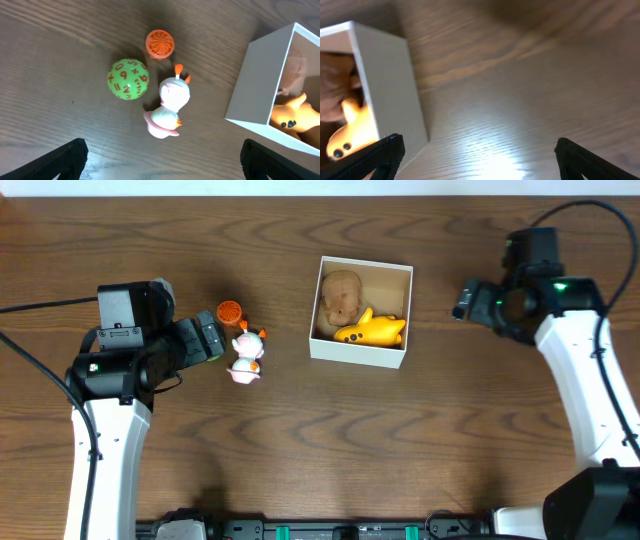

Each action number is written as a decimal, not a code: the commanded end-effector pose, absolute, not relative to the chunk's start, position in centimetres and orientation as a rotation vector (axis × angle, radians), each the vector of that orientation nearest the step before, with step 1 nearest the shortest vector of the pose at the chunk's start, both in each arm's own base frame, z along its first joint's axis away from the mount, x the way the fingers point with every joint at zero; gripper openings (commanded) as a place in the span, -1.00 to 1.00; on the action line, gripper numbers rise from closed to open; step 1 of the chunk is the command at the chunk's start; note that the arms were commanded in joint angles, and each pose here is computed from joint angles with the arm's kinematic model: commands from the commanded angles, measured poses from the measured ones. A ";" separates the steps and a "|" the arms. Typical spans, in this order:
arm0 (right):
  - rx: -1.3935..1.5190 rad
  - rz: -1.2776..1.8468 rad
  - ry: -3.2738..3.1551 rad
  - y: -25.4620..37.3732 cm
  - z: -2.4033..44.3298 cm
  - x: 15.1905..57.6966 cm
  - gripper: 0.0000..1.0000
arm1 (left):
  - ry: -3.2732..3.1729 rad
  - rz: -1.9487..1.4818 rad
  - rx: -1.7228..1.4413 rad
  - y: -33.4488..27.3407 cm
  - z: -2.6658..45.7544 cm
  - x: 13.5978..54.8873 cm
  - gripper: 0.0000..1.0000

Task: Pack container
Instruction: 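Open the right gripper and withdraw it to the right side, then reach the left gripper to the white duck toy and grasp it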

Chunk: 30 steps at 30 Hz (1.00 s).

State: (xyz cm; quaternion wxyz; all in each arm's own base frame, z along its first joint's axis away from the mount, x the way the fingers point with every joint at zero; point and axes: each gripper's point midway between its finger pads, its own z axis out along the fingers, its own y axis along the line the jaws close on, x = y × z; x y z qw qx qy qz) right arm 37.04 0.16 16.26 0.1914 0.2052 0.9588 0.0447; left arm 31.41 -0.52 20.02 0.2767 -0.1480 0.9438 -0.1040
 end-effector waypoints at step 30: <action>0.682 0.130 2.732 -2.4 15.8 35.6 0.99 | 3.089 0.079 0.144 -4.5 3.5 34.9 0.58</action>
